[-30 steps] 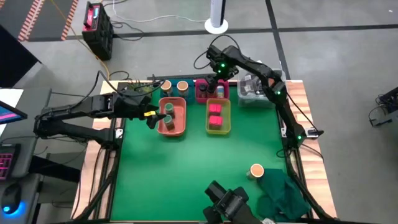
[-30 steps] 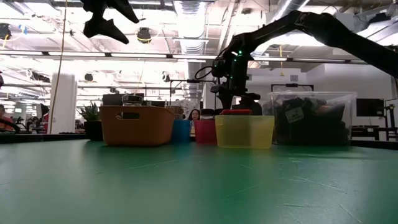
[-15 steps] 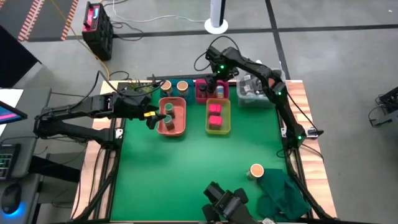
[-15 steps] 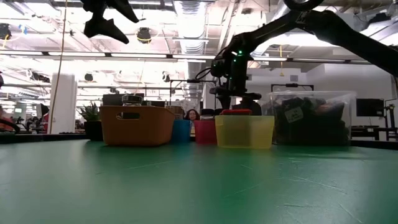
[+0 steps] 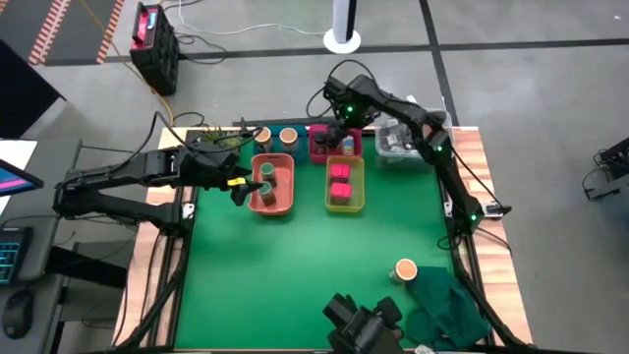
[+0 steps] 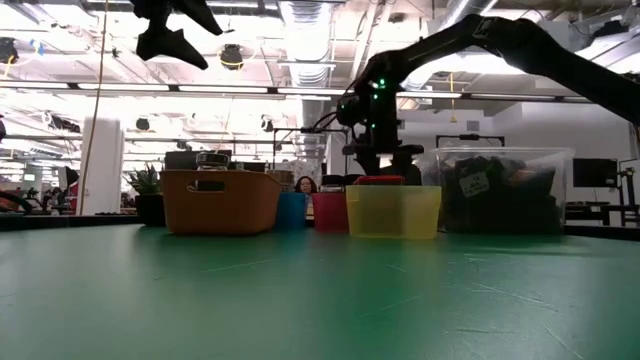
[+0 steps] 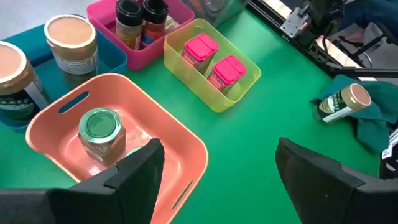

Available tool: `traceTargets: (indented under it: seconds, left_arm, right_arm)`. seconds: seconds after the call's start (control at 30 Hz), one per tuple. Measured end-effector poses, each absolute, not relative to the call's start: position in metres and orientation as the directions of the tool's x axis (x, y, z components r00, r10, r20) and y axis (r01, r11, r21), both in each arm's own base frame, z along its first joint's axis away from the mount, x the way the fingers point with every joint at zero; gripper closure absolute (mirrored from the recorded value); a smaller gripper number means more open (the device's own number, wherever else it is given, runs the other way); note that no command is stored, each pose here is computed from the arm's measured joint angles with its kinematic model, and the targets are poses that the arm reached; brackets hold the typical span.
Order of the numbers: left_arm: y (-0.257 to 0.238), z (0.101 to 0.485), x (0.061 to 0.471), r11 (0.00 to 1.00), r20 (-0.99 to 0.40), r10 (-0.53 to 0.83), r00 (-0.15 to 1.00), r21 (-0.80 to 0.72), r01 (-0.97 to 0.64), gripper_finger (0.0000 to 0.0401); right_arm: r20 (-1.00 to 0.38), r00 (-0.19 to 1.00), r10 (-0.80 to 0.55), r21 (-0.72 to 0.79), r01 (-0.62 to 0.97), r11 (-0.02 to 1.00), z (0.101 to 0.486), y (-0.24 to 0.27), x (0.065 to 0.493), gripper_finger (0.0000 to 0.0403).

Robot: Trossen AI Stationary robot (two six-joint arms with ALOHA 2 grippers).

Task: Sort spices by type
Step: Put the black seasoning bottle into the red bin upright

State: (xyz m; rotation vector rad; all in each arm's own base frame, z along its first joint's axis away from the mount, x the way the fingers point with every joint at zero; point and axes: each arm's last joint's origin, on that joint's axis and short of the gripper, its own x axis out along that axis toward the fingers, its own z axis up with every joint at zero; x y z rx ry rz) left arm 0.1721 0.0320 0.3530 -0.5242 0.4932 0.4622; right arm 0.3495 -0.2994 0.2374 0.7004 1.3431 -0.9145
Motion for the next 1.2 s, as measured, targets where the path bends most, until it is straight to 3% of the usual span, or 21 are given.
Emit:
traceTargets:
  seconds: [0.27, 0.57, 1.2]
  left_arm:
    - [0.032, 0.353, 0.172, 0.777, -0.549, 0.285, 0.785, -0.347, -0.525, 0.0106]
    - [0.031, 0.353, 0.172, 0.774, -0.551, 0.267, 0.791, -0.366, -0.516, 0.0106]
    - [0.031, 0.353, 0.172, 0.762, -0.551, 0.265, 0.791, -0.383, -0.522, 0.0106]
  right_arm:
    - [-0.98, 0.002, -0.199, -0.136, 0.723, 0.677, 0.237, -0.287, 0.363, 0.0084]
    - [-0.986, 0.019, -0.169, -0.098, 0.746, 0.659, 0.217, -0.298, 0.358, 0.0084]
    - [-0.993, 0.034, -0.112, -0.07, 0.588, 0.806, 0.194, -0.289, 0.361, 0.0084]
